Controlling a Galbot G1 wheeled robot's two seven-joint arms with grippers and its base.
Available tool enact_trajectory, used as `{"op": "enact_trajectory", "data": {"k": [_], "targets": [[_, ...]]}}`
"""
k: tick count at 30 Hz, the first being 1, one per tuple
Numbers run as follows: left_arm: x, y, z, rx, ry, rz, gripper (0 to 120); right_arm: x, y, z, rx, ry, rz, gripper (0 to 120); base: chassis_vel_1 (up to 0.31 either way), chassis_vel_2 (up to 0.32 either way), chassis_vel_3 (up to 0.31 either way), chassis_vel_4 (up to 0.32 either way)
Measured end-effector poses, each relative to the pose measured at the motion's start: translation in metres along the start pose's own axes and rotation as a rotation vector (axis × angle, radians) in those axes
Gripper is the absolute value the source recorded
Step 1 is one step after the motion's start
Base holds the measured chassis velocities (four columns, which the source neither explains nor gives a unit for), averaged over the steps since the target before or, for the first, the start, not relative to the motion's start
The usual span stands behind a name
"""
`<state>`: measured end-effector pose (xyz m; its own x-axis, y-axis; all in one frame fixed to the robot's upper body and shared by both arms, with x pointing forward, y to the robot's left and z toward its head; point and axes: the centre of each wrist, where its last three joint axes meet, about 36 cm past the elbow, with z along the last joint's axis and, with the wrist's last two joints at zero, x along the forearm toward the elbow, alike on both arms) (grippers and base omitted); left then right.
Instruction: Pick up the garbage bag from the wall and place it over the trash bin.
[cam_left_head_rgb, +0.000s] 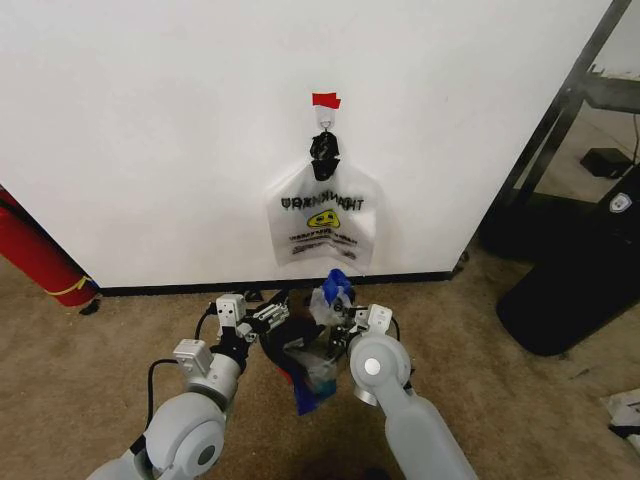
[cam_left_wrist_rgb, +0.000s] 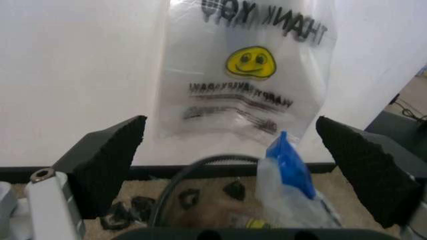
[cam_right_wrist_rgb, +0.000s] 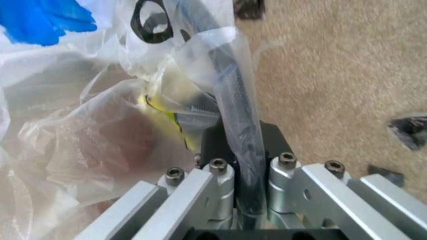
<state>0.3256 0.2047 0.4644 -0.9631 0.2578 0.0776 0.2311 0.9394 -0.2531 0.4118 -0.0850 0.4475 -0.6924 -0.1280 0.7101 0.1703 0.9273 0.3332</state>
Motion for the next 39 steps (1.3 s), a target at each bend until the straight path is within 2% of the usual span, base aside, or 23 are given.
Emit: {"op": "enact_trajectory", "data": {"k": [5, 7, 10, 12, 15, 18, 19, 22, 23, 25, 26, 30, 39], "targets": [[-0.002, -0.001, -0.010, -0.005, 0.003, 0.023, 100, 0.009, -0.017, 0.013, -0.039, -0.079, -0.051, 1, 0.000, 0.000, 0.000, 0.000], [-0.003, -0.004, -0.021, -0.007, 0.005, 0.052, 100, 0.016, -0.024, 0.020, -0.045, -0.127, -0.066, 1, 0.000, 0.000, 0.000, 0.000], [-0.006, -0.011, -0.040, -0.032, 0.008, 0.121, 100, 0.026, -0.030, 0.030, -0.036, -0.174, -0.048, 1, 0.000, 0.000, 0.000, 0.000], [-0.007, -0.013, -0.044, -0.040, 0.007, 0.137, 100, 0.027, -0.031, 0.033, -0.031, -0.185, -0.043, 1, 0.000, 0.000, 0.000, 0.000], [-0.011, -0.028, -0.066, -0.080, 0.009, 0.249, 100, 0.030, -0.032, 0.042, -0.007, -0.215, -0.026, 1, 0.000, 0.000, 0.000, 0.000], [-0.019, -0.049, -0.082, -0.114, 0.055, 0.367, 100, 0.030, -0.029, 0.047, 0.015, -0.225, -0.011, 1, 0.000, 0.000, 0.000, 0.000], [-0.019, -0.049, -0.082, -0.114, 0.055, 0.367, 100, 0.030, -0.029, 0.047, 0.015, -0.225, -0.011, 1, 0.000, 0.000, 0.000, 0.000], [-0.039, -0.068, -0.082, -0.189, 0.168, 0.435, 100, 0.030, -0.028, 0.050, 0.036, -0.238, 0.006, 1, 0.000, 0.000, 0.000, 0.000], [-0.043, -0.072, -0.082, -0.207, 0.192, 0.438, 100, 0.030, -0.028, 0.051, 0.043, -0.245, 0.011, 1, 0.000, 0.000, 0.000, 0.000], [-0.059, -0.082, -0.084, -0.283, 0.275, 0.423, 100, 0.031, -0.029, 0.056, 0.084, -0.334, 0.025, 1, 0.000, 0.000, 0.000, 0.000], [-0.059, -0.082, -0.084, -0.283, 0.275, 0.423, 100, 0.031, -0.029, 0.056, 0.084, -0.334, 0.025, 1, 0.000, 0.000, 0.000, 0.000], [-0.077, -0.087, -0.089, -0.326, 0.309, 0.393, 98, 0.033, -0.035, 0.071, 0.161, -0.541, 0.007, 1, 0.000, 0.000, 0.000, 0.000], [-0.087, -0.087, -0.089, -0.324, 0.317, 0.354, 98, 0.031, -0.034, 0.077, 0.172, -0.609, -0.019, 1, 0.000, 0.000, 0.000, 0.000]]}}
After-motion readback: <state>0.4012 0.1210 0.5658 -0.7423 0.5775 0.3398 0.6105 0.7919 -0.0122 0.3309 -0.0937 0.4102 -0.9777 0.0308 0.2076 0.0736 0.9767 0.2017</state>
